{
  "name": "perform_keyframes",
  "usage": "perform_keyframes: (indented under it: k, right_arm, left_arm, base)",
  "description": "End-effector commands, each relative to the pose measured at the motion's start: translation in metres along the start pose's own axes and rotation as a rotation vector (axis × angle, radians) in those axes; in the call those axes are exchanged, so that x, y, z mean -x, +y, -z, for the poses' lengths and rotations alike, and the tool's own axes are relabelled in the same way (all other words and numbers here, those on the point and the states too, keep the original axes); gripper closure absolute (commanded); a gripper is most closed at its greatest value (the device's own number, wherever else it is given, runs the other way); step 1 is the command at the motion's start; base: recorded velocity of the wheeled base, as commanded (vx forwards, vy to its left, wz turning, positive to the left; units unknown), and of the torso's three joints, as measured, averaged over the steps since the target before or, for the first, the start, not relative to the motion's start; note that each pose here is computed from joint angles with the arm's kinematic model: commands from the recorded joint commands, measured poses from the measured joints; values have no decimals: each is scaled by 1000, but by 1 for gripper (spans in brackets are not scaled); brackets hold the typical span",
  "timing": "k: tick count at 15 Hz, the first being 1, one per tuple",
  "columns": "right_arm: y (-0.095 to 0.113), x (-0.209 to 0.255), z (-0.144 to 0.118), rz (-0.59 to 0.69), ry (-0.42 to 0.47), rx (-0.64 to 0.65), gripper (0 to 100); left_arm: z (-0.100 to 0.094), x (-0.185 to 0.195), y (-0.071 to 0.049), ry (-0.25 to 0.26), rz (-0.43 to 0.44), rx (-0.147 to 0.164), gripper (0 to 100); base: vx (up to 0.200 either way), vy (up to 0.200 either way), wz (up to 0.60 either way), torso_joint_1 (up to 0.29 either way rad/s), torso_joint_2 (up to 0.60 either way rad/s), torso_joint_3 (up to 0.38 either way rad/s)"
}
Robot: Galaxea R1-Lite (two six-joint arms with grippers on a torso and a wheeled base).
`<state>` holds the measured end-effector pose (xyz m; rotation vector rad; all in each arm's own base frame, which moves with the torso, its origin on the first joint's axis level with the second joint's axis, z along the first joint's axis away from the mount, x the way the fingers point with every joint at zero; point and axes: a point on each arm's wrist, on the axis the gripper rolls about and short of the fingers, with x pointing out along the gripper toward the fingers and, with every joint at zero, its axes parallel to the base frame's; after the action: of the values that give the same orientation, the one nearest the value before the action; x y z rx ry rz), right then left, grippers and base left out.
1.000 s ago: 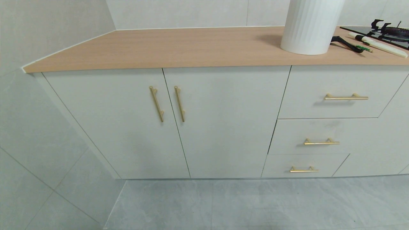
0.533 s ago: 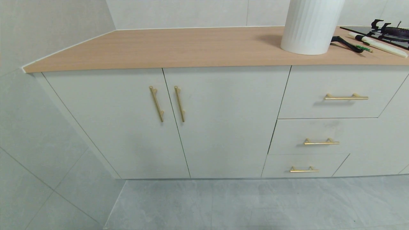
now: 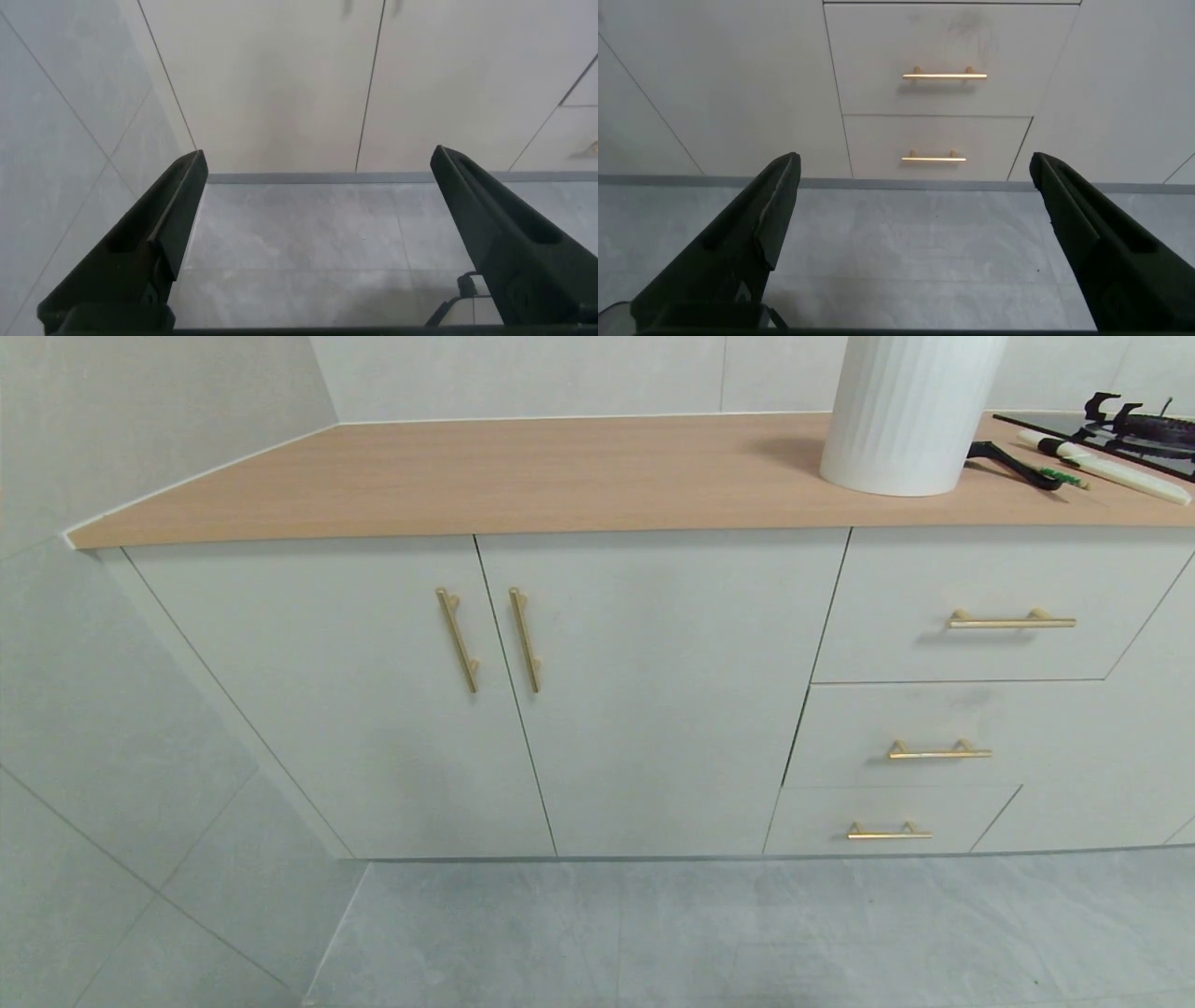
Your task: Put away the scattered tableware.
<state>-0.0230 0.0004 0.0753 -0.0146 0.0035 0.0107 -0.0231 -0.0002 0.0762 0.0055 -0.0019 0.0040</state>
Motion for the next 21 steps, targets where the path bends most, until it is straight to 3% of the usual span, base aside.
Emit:
perform_keyframes:
  k: [1,5,19,21]
  right_arm:
    - [0,0,0,0,6,1,0]
    - [0,0,0,0,3,1,0]
    - [0,0,0,0,4,-1,0]
    - [0,0,0,0,3,-1,0]
  left_arm:
    - [0,0,0,0,-1,-4,0]
    - [0,0,0,0,1,-8,0]
    - [0,0,0,0,1,-2,0]
    - [0,0,0,0,1,-1,0]
  base:
    - [0,0,0,0,0,0]
    - [0,0,0,0,0,0]
    - [0,-200,0,3,2,2]
    - [0,0,0,0,0,0]
